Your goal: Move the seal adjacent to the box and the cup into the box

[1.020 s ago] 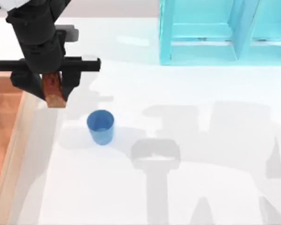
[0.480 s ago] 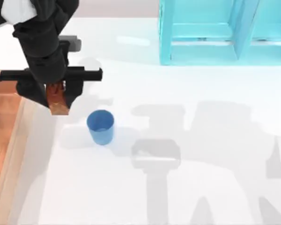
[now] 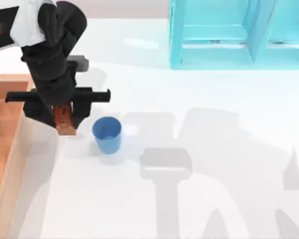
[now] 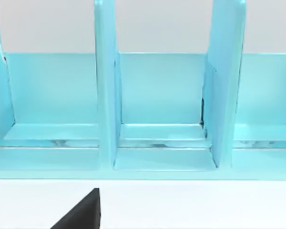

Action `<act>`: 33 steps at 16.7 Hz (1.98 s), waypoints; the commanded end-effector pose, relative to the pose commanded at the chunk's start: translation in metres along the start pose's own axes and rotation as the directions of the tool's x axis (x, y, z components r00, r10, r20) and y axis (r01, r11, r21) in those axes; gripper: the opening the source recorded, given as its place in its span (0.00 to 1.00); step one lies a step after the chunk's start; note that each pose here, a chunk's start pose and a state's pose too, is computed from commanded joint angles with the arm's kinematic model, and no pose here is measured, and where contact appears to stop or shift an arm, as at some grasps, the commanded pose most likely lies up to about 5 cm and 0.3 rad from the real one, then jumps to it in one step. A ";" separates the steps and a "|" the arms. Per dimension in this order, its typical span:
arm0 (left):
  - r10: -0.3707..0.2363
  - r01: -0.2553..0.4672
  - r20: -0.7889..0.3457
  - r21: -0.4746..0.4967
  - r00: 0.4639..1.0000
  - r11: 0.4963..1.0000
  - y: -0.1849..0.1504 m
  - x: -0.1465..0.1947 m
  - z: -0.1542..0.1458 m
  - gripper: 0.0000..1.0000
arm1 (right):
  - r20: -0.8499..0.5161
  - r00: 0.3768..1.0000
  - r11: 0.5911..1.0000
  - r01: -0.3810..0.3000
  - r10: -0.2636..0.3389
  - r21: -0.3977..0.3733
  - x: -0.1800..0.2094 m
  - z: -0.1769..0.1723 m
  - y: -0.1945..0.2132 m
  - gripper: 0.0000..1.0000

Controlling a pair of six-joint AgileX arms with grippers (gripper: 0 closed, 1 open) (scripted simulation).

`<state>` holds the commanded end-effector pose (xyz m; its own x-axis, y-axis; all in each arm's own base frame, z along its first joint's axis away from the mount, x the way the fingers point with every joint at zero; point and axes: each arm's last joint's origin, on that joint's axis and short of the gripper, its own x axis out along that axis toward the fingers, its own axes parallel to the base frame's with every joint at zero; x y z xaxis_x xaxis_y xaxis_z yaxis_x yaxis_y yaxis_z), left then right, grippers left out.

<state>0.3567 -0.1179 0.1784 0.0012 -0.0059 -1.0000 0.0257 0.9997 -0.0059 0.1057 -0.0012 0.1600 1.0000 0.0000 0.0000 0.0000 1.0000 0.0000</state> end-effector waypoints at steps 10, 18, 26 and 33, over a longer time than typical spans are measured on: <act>0.000 0.000 0.000 0.000 1.000 1.000 0.000 0.000 0.000 0.75 | 0.000 1.000 1.000 0.000 0.000 0.000 0.000 0.000 0.000 1.00; 0.000 0.000 0.000 0.000 1.000 1.000 0.000 0.000 0.000 1.00 | 0.000 1.000 1.000 0.000 0.000 0.000 0.000 0.000 0.000 1.00; -0.002 0.002 0.002 0.004 1.000 1.000 -0.003 -0.019 0.003 1.00 | 0.000 1.000 1.000 0.000 0.000 0.000 0.000 0.000 0.000 1.00; 0.001 -0.001 -0.002 0.002 1.000 1.000 -0.002 -0.095 0.001 1.00 | 0.000 1.000 1.000 0.000 0.000 0.000 0.000 0.000 0.000 1.00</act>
<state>0.3573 -0.1189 0.2737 -0.0010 -0.0047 -1.0000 0.0277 0.9996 -0.0047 0.1057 -0.0012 0.1600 1.0000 0.0000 0.0000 0.0000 1.0000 0.0000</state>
